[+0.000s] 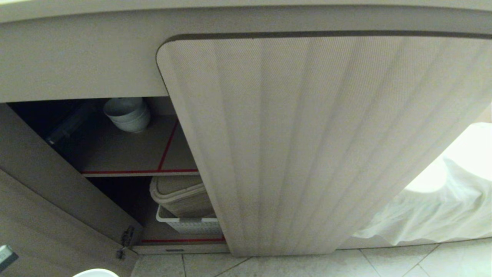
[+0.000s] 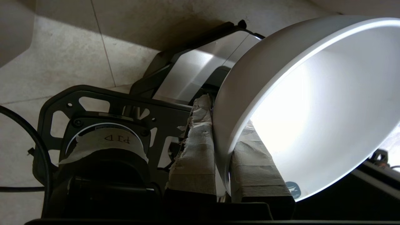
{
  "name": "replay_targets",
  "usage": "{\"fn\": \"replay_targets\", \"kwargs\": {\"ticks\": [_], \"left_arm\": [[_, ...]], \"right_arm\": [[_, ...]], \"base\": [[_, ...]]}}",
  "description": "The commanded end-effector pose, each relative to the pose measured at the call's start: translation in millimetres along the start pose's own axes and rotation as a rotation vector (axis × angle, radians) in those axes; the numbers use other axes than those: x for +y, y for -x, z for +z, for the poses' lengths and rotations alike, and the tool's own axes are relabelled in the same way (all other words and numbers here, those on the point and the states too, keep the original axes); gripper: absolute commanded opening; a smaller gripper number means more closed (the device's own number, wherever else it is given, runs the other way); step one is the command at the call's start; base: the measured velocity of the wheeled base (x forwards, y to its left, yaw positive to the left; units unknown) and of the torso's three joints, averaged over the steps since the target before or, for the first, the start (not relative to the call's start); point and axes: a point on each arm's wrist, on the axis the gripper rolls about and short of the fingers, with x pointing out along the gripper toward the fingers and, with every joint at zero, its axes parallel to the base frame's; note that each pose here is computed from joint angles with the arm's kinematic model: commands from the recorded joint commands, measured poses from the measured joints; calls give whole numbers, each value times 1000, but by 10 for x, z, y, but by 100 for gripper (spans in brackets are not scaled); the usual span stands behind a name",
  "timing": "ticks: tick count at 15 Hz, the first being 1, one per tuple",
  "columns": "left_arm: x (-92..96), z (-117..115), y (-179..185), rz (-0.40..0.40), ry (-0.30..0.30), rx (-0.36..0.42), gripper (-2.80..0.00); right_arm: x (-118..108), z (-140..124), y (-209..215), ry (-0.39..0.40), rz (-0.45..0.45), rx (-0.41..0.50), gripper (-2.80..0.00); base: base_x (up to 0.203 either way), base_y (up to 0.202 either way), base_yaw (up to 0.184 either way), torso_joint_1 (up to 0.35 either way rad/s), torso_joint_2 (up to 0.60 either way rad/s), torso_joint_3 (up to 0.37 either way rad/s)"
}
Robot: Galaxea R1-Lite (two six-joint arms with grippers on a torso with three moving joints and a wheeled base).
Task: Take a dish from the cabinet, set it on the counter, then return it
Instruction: Put it back into the cabinet
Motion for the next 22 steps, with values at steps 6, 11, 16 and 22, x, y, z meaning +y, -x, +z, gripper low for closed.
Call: {"fn": "replay_targets", "kwargs": {"ticks": [6, 11, 16, 22], "left_arm": [[-152, 309, -152, -34, 122, -54, -280], [-215, 460, -282, -43, 226, -61, -280], [-268, 595, -403, -51, 303, -73, -280], [-261, 705, -478, -60, 346, -104, -280]], "right_arm": [[0, 0, -1, 0, 0, 1, -280], [0, 0, -1, 0, 0, 1, -280], [0, 0, -1, 0, 0, 1, -280], [0, 0, -1, -2, 0, 1, -280]], "base": [[0, 0, 0, 0, 0, 0], [0, 0, 0, 0, 0, 0], [0, 0, 0, 0, 0, 0], [0, 0, 0, 0, 0, 0]]}}
